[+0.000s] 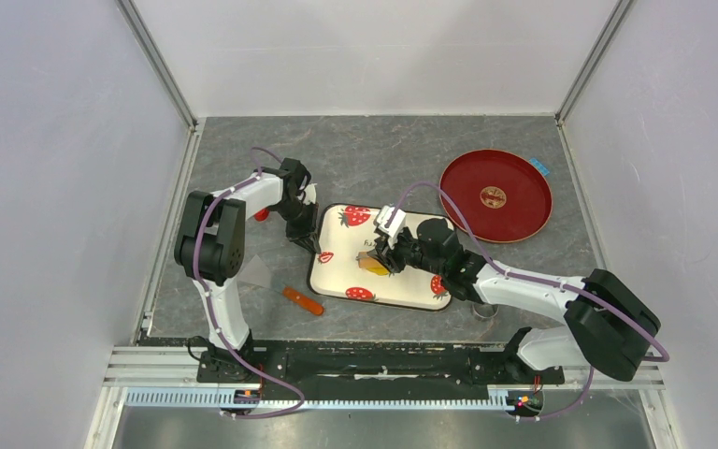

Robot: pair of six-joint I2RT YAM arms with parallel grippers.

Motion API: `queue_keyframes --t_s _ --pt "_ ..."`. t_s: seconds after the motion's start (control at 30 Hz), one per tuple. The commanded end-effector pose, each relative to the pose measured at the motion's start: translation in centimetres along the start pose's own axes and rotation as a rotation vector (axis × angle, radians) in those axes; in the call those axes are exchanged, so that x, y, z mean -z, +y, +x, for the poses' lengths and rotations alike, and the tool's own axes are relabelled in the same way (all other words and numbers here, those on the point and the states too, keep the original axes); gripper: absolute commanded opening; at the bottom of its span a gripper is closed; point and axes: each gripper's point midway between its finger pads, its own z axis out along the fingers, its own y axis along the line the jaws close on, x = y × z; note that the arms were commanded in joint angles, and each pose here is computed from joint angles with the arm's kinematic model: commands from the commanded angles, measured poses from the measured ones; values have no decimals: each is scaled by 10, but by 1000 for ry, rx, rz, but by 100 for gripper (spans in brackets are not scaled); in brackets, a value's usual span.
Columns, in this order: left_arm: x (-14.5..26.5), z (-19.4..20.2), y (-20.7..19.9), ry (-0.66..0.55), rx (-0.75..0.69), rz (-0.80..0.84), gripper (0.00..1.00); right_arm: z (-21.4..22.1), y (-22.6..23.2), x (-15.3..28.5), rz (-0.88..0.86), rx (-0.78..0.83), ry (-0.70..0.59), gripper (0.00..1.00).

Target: Roll out the dumpling wrappers from the dough

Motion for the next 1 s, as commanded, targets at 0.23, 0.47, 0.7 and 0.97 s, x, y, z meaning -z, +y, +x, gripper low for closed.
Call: queue_keyframes --t_s 0.23,0.47,0.7,0.97 --pt "0 -26 33 -125 13 -162 2 193 122 115 -343 -493 859 0" --pt "-1 -27 33 -124 13 -161 2 193 122 116 -339 -495 866 0" --pt "0 -27 33 -126 13 -163 2 191 124 117 -354 -499 867 0" --pt "0 -27 33 -127 13 -166 2 190 126 121 -362 -512 876 0"
